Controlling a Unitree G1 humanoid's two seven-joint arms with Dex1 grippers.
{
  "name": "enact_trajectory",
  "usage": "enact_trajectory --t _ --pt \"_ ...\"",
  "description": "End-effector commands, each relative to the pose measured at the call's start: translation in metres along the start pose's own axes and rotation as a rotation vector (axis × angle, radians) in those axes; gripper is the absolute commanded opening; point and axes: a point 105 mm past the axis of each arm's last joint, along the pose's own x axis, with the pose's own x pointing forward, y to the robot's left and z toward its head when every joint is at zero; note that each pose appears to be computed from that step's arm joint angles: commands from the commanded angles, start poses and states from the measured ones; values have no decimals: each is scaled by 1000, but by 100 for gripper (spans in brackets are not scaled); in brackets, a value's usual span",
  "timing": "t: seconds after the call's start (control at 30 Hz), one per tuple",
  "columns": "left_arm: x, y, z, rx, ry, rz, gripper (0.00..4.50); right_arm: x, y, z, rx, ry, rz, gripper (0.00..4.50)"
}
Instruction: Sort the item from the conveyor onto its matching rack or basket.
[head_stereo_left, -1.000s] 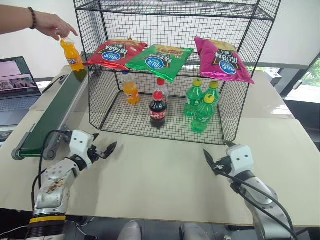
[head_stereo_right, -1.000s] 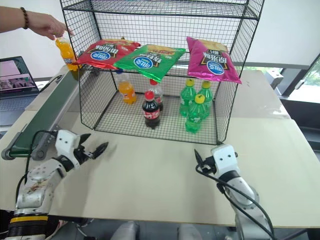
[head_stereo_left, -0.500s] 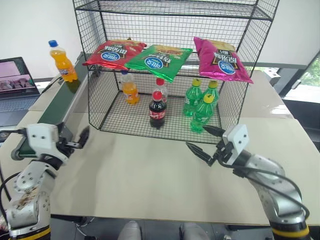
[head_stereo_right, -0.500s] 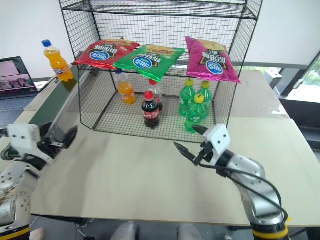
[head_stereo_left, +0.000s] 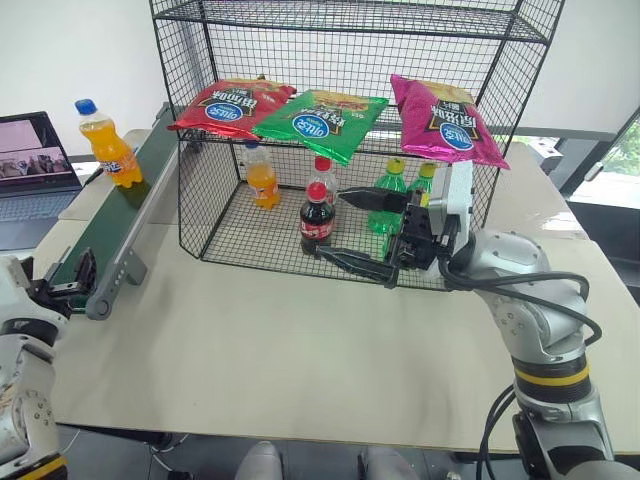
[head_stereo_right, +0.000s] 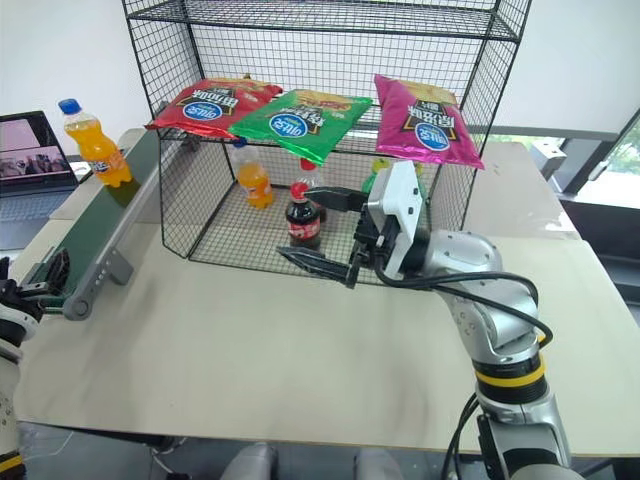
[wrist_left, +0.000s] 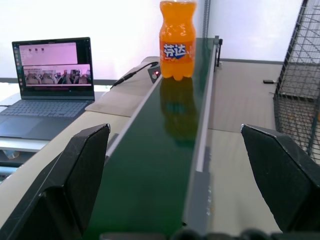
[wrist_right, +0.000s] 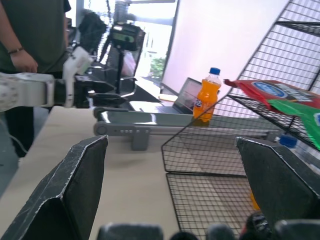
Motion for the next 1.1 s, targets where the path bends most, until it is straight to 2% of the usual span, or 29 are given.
enact_trajectory --t 0.03,0.2,0.67,0.93,1.1 --pt "3 6 16 14 -53 -14 447 7 7 21 -38 -79 60 450" --pt "7 10 16 22 -52 -30 447 13 8 29 -49 -110 93 450" --pt "18 6 17 28 -68 -40 447 14 14 30 -106 -123 147 450" --pt "23 18 28 55 -95 -11 447 15 14 28 -95 -116 140 450" --pt "30 28 46 69 -135 -3 447 15 12 28 -84 -115 128 450"
